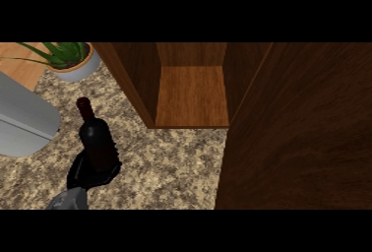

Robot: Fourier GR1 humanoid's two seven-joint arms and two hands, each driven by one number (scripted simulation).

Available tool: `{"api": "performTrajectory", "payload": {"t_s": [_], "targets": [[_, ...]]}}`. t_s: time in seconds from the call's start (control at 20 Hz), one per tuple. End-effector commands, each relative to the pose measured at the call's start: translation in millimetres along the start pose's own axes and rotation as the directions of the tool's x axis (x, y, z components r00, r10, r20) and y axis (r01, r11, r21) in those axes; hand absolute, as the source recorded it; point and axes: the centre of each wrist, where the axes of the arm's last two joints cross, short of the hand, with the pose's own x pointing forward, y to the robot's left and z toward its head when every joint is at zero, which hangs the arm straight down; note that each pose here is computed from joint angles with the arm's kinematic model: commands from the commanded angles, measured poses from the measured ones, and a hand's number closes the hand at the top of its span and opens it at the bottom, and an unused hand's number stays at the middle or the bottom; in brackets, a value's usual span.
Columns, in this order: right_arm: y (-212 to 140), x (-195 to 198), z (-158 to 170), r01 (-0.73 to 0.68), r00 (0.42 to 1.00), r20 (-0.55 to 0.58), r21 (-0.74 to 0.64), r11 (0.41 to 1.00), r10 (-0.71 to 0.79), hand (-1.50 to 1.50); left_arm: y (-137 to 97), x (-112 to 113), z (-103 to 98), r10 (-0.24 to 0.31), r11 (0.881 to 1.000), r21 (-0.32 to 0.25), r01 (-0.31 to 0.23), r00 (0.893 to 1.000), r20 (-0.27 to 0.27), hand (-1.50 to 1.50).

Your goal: Pick up the wine, place it into the cabinet and close the cabinet

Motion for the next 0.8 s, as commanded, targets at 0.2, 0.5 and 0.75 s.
{"api": "performTrajectory", "payload": {"t_s": [0.2,0.5,0.75], "targets": [[1,7,15,0.02,0.999,0.025,0.004,1.0,-0.02,-1.5,-27,-8,-14,0.089,0.996,0.02,-0.09,0.993,0.072,1.5],[1,-1,7,0.024,1.0,0.01,-0.009,1.0,-0.024,-1.5,-21,-2,-11,0.117,0.974,0.175,-0.146,0.979,0.165,1.5],[4,11,25,0.018,1.0,0.021,-0.01,1.0,-0.018,-1.5,-22,19,-25,0.133,0.972,0.163,-0.168,0.969,0.207,1.5]]}}
